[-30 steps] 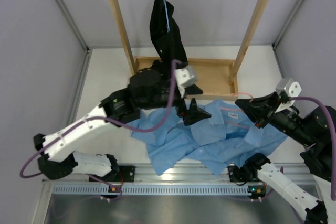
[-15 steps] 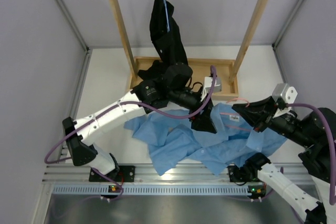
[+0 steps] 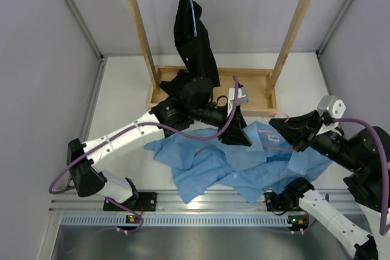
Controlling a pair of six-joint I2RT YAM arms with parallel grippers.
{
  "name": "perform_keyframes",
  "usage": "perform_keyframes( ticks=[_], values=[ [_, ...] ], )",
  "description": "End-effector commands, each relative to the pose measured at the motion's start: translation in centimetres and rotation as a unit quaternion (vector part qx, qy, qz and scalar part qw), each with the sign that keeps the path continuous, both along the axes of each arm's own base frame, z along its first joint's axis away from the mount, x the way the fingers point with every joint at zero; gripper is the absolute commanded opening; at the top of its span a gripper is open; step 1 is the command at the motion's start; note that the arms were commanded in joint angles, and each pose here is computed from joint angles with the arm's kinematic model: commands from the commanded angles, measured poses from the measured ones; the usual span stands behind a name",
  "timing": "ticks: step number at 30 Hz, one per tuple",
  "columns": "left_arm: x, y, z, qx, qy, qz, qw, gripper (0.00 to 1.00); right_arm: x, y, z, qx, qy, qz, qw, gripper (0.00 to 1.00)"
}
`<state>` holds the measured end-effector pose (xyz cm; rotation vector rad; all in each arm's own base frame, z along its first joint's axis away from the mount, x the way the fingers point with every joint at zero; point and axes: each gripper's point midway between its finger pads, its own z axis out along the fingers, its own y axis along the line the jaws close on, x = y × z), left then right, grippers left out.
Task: Place the shirt on the hanger
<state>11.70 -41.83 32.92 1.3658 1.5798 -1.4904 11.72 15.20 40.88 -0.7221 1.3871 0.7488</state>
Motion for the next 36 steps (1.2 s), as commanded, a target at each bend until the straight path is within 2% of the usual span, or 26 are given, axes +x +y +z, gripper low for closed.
perform_keyframes(
  ticks=[1, 2, 4, 5, 9, 13, 14, 15, 16, 17, 19, 20, 23, 25, 30, 33, 36],
  values=[
    [-1.1, 0.9, 4.8, -0.103, -0.054, -0.014, 0.993, 0.5, 0.3, -0.6, 3.4, 0.055, -0.044, -0.023, 0.997, 0.0],
    [-1.2, 1.1, 5.0, -0.11, -0.058, -0.013, 0.992, 0.36, 0.3, -0.5, 3.3, 0.059, -0.041, -0.023, 0.997, 0.0],
    [-1.5, 1.5, 5.8, -0.134, -0.073, -0.014, 0.988, 0.23, 0.4, -0.5, 3.5, 0.063, -0.042, -0.022, 0.997, 0.0],
    [-1.4, 1.6, 5.9, -0.138, -0.075, -0.008, 0.988, 0.12, 0.5, -0.4, 3.3, 0.065, -0.037, -0.021, 0.997, 0.0],
    [-0.9, 1.9, 6.7, -0.15, -0.089, 0.017, 0.984, 0.0, 0.5, 0.0, 3.0, 0.069, -0.029, -0.013, 0.997, 0.0],
    [-0.9, 2.0, 6.8, -0.152, -0.095, 0.017, 0.984, 0.0, 0.2, 0.2, 2.7, 0.068, -0.029, -0.002, 0.997, 0.01],
    [-1.0, 2.1, 6.6, -0.153, -0.101, 0.011, 0.983, 0.0, 0.1, 0.3, 2.4, 0.065, -0.027, 0.001, 0.997, 0.04],
    [-1.3, 2.3, 6.5, -0.154, -0.108, 0.003, 0.982, 0.0, -0.1, 0.2, 2.4, 0.065, -0.031, 0.002, 0.997, 0.1],
    [-2.0, 2.6, 6.4, -0.155, -0.113, -0.016, 0.981, 0.0, -0.3, 0.2, 2.1, 0.062, -0.032, 0.007, 0.998, 0.26],
    [-2.1, 2.7, 6.1, -0.157, -0.129, -0.025, 0.979, 0.0, -0.5, 0.2, 1.9, 0.059, -0.033, 0.007, 0.998, 0.35],
    [-2.8, 3.4, 5.4, -0.157, -0.148, -0.043, 0.976, 0.0, -0.8, -0.4, 0.9, 0.046, -0.019, -0.004, 0.999, 0.58],
    [-3.1, 3.6, 5.2, -0.155, -0.151, -0.051, 0.975, 0.0, -1.0, -1.0, 1.0, 0.035, -0.025, -0.012, 0.999, 0.61],
    [-4.6, 5.1, 4.4, -0.145, -0.165, -0.09, 0.971, 0.0, -1.5, -3.3, -1.0, -0.013, 0.022, -0.064, 0.998, 0.66],
    [-5.5, 5.9, 3.7, -0.136, -0.171, -0.114, 0.969, 0.0, -2.7, -4.2, -3.3, -0.063, 0.055, -0.061, 0.995, 0.68],
    [-6.8, 7.6, 3.5, -0.128, -0.186, -0.146, 0.963, 0.0, -7.7, -4.7, -3.9, -0.099, 0.053, 0.027, 0.993, 0.69],
    [-7.5, 8.0, 3.9, -0.134, -0.183, -0.16, 0.961, 0.0, -9.0, -4.8, -4.7, -0.11, 0.055, 0.056, 0.991, 0.69],
    [-7.7, 8.1, 4.3, -0.14, -0.183, -0.167, 0.959, 0.0, -10.7, -4.0, -5.6, -0.117, 0.056, 0.118, 0.985, 0.7]
  ],
)
